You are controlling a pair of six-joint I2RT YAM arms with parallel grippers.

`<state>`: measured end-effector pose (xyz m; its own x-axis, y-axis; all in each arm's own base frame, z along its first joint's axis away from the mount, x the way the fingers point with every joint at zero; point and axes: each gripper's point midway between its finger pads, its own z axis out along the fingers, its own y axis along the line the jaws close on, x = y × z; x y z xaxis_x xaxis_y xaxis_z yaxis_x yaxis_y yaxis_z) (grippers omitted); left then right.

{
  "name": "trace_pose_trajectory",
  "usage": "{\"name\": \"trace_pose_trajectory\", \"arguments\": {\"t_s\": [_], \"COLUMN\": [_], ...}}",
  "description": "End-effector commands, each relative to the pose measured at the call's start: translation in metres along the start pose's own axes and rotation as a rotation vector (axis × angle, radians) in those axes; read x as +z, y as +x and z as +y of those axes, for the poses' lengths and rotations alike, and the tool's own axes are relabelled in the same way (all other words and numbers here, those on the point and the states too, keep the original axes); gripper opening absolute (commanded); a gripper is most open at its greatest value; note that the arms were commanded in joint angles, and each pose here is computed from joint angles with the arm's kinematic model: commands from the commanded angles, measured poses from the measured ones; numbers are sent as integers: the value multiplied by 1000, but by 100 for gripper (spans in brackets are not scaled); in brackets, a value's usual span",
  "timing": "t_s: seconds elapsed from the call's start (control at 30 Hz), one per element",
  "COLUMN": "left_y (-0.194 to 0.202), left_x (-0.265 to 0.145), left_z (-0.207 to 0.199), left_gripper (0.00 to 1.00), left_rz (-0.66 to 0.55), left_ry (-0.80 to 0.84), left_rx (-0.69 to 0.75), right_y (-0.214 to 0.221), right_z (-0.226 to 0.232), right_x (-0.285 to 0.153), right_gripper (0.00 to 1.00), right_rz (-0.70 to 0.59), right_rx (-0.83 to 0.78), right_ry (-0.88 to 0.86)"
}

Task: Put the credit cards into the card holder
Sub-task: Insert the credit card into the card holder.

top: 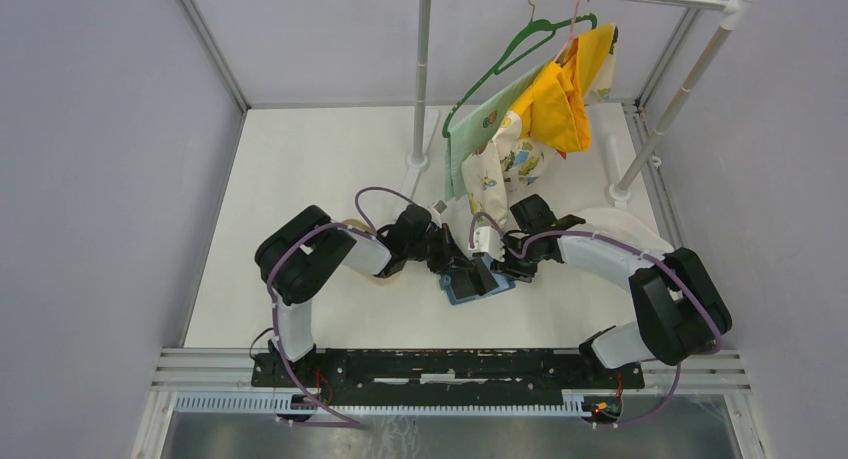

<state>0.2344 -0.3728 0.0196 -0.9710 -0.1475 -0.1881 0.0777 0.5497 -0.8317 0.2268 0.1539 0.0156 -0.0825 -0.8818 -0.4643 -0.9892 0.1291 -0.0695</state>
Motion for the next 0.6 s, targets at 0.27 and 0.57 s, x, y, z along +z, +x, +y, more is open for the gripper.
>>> {"name": "trace_pose_trajectory", "arguments": {"t_s": [0.27,0.57], "left_y": [13,11], "left_x": [6,6], "left_z": [23,19], "left_gripper": [16,21], "left_rz": [42,44], "left_ry": [-63,-48], "left_rx": [56,67], "right_y": [-43,-88], "right_z": [12,52], "right_x": [-30,-22], "right_gripper": [49,40], "right_rz": [-209,-365], "right_rx": [-149,-575], "right_ry": [5,4]}}
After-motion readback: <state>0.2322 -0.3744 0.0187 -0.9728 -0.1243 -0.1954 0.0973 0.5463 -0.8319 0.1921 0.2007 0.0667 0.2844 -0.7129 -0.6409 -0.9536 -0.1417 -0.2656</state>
